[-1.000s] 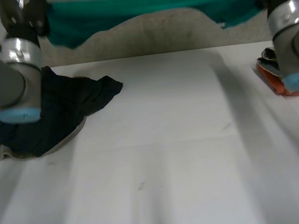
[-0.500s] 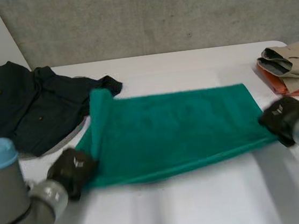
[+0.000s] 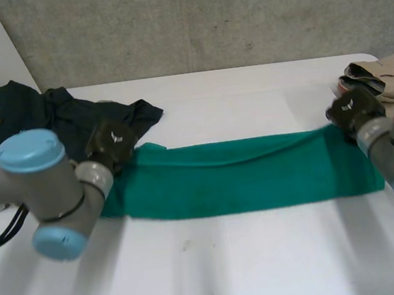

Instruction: Fold the laundry.

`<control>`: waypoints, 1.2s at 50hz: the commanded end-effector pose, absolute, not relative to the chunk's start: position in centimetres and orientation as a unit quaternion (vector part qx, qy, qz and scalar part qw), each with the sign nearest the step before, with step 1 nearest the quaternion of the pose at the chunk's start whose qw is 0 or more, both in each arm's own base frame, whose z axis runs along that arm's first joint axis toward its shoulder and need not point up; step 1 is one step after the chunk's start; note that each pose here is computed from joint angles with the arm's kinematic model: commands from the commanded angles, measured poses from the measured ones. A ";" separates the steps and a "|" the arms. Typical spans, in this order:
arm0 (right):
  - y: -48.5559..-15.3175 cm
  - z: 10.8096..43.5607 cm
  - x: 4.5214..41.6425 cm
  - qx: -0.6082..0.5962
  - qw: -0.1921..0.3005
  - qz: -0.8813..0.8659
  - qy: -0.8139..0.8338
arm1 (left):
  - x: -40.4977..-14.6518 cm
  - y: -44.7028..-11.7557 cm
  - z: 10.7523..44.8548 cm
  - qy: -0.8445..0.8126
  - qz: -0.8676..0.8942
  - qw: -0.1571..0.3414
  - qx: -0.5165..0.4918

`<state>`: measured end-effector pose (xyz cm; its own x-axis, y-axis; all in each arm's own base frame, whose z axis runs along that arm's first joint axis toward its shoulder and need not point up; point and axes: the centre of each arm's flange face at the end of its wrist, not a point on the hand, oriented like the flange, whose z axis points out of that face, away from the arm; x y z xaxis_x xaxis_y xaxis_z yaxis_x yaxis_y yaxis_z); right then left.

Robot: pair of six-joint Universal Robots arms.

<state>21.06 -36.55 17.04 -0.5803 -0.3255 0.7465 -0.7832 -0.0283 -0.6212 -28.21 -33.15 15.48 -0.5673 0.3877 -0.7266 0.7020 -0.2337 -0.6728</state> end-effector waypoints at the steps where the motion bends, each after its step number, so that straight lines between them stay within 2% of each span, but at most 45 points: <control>1: -42.5 25.0 23.0 0.315 0.243 0.729 -0.557 | -30.0 -40.3 24.2 0.499 -0.771 0.160 0.362; 2: -43.4 28.9 23.0 0.258 0.244 0.784 -0.510 | -30.2 -40.8 26.0 0.474 -0.793 0.164 0.345; 3: -43.5 30.7 22.9 0.230 0.240 0.807 -0.487 | -30.2 -41.5 29.4 0.427 -0.835 0.166 0.305; 5: -43.1 35.4 22.7 0.172 0.222 0.860 -0.426 | -30.0 -41.8 32.4 0.384 -0.871 0.158 0.264; 6: -42.8 36.6 22.5 0.157 0.216 0.872 -0.409 | -29.3 -41.8 35.4 0.346 -0.900 0.142 0.223; 9: -41.9 39.3 22.0 0.131 0.203 0.893 -0.380 | -27.6 -40.9 39.9 0.294 -0.934 0.105 0.171; 11: -41.5 39.6 22.2 0.133 0.197 0.894 -0.380 | -26.7 -41.1 40.3 0.300 -0.935 0.098 0.163; 16: -41.6 38.1 22.5 0.149 0.193 0.879 -0.410 | -26.3 -41.5 37.9 0.362 -0.911 0.087 0.180; 24: -42.2 33.8 22.9 0.191 0.181 0.843 -0.469 | -26.2 -41.6 32.6 0.426 -0.877 0.082 0.208; 29: -42.0 29.0 23.1 0.237 0.163 0.802 -0.524 | -26.4 -41.0 28.8 0.472 -0.848 0.073 0.229; 35: -40.7 23.4 22.6 0.277 0.154 0.735 -0.600 | -26.1 -38.6 22.3 0.554 -0.787 0.063 0.266; 38: -38.7 19.7 22.1 0.305 0.141 0.676 -0.656 | -25.4 -36.2 18.5 0.606 -0.738 0.059 0.290; 40: -36.7 17.5 21.7 0.331 0.130 0.628 -0.692 | -24.9 -34.7 17.7 0.624 -0.717 0.062 0.303; 43: -34.3 17.6 21.2 0.358 0.129 0.597 -0.706 | -23.7 -30.8 16.9 0.654 -0.671 0.077 0.341; 49: -28.9 18.8 16.3 0.436 0.183 0.489 -0.733 | -21.4 -23.0 16.0 0.699 -0.564 0.103 0.427; 53: -25.4 19.4 14.7 0.487 0.198 0.421 -0.740 | -20.6 -18.2 16.3 0.720 -0.495 0.094 0.477; 57: -23.6 19.4 14.3 0.508 0.189 0.384 -0.747 | -20.1 -15.7 17.2 0.737 -0.455 0.077 0.494; 60: -23.5 19.2 14.2 0.507 0.187 0.382 -0.750 | -20.2 -15.7 17.3 0.738 -0.452 0.076 0.496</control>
